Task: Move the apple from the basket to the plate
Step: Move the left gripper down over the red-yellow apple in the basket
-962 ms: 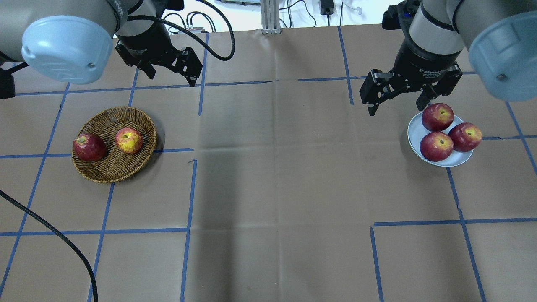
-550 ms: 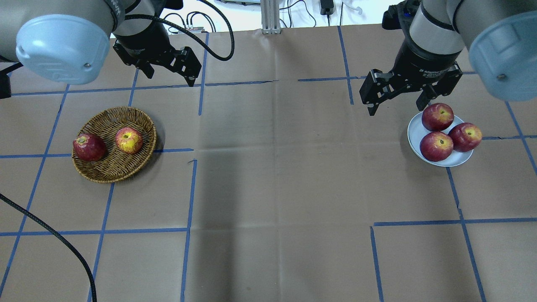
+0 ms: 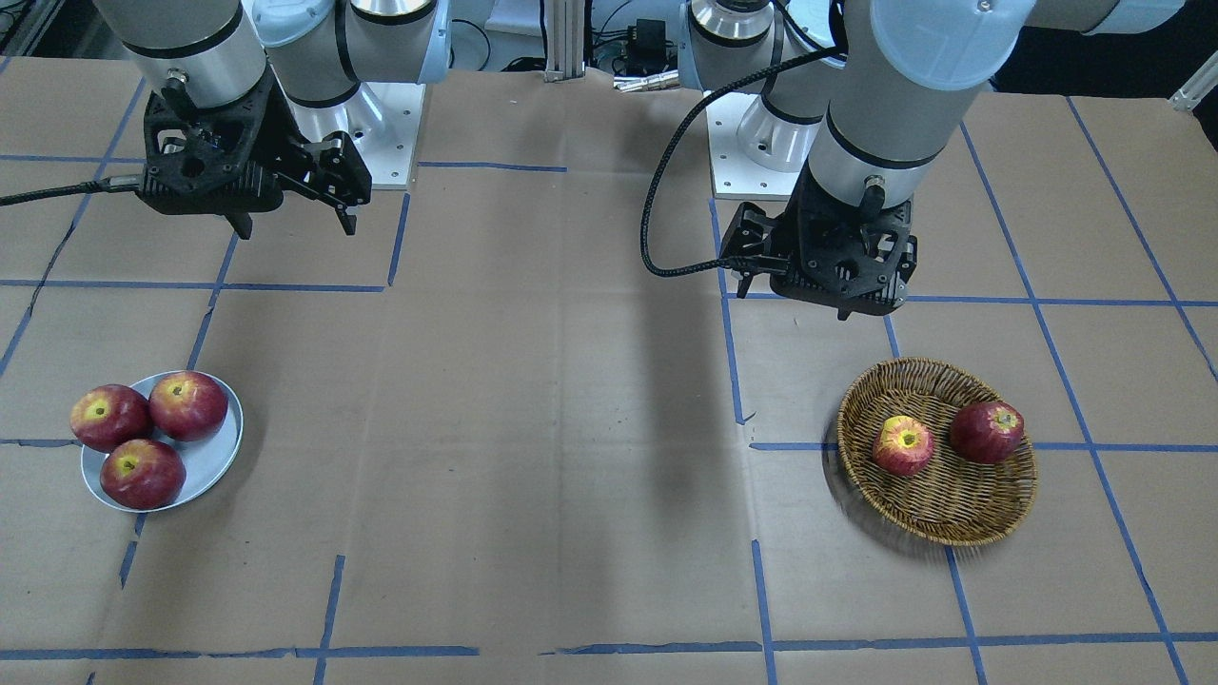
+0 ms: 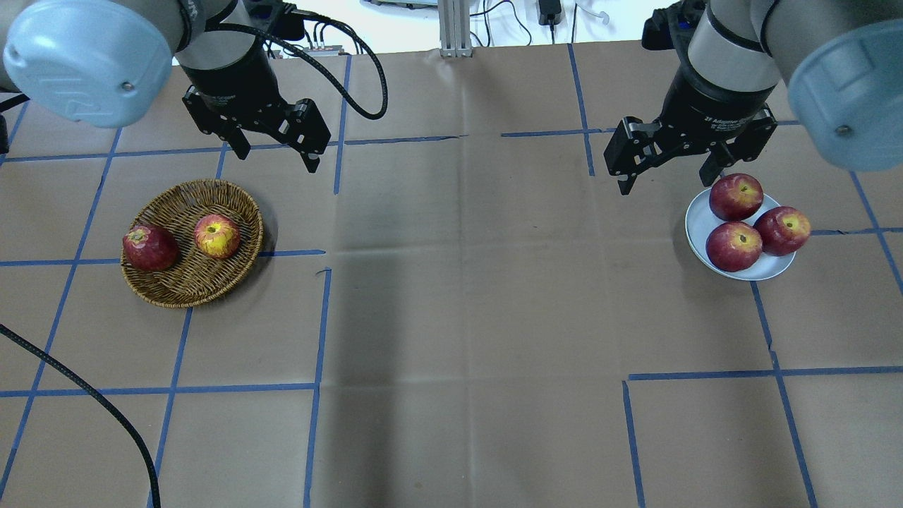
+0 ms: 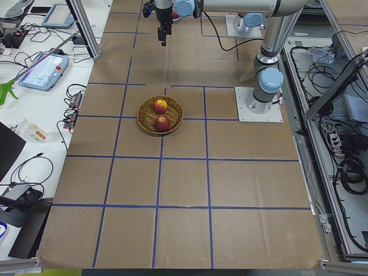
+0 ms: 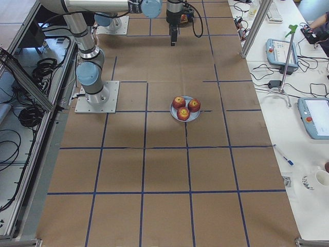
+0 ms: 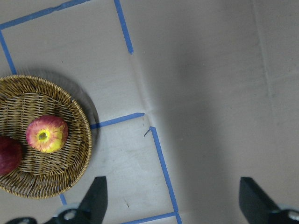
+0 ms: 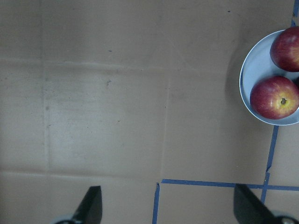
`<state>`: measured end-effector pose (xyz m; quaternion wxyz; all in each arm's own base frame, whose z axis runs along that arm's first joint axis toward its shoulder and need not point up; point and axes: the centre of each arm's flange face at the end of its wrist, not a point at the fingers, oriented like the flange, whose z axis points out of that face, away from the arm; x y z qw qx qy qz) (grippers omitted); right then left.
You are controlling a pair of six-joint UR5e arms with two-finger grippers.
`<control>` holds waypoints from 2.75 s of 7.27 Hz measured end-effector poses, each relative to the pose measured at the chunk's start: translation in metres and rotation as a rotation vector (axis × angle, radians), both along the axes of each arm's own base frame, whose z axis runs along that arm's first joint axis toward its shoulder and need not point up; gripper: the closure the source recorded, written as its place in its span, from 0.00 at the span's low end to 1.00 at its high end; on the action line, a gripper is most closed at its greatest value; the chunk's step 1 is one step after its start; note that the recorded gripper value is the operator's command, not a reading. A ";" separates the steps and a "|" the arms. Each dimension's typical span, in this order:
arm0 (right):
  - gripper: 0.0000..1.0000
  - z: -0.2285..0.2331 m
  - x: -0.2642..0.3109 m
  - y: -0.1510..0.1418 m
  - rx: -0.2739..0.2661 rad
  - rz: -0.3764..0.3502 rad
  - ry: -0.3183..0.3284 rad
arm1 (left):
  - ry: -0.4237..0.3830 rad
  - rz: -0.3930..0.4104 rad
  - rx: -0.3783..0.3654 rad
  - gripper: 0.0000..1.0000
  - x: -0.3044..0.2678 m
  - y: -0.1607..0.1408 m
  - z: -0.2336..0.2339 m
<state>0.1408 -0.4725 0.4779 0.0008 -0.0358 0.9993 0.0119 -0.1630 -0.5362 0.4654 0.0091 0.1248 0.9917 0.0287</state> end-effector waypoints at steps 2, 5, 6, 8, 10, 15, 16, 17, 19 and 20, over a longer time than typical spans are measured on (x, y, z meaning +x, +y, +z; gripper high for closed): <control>0.00 0.000 0.000 0.000 0.000 0.000 0.000 | -0.002 0.010 0.033 0.01 0.003 0.000 0.000; 0.00 0.000 0.000 0.000 0.000 0.000 0.000 | -0.001 0.097 0.069 0.02 0.050 -0.020 -0.027; 0.00 0.000 0.000 0.000 0.000 0.000 0.001 | 0.000 0.130 0.072 0.02 0.070 -0.034 -0.042; 0.00 0.000 0.000 0.000 0.000 -0.001 0.000 | 0.003 0.124 0.038 0.01 0.092 -0.063 -0.072; 0.00 0.000 0.000 0.000 0.000 -0.001 0.000 | 0.014 -0.044 -0.007 0.01 0.121 -0.093 -0.104; 0.00 0.000 0.000 0.000 0.000 -0.001 0.000 | 0.031 -0.143 0.001 0.01 0.197 -0.102 -0.180; 0.00 0.000 0.000 0.000 0.000 -0.001 0.000 | 0.023 -0.139 -0.009 0.01 0.203 -0.096 -0.194; 0.00 0.000 0.000 0.000 0.000 -0.001 0.000 | 0.023 -0.125 -0.004 0.01 0.211 -0.088 -0.205; 0.00 0.000 0.000 0.000 0.000 -0.002 0.001 | 0.031 -0.106 0.024 0.00 0.218 -0.071 -0.219; 0.00 0.000 0.000 0.000 0.001 -0.003 0.001 | 0.037 -0.103 0.028 0.00 0.218 -0.068 -0.222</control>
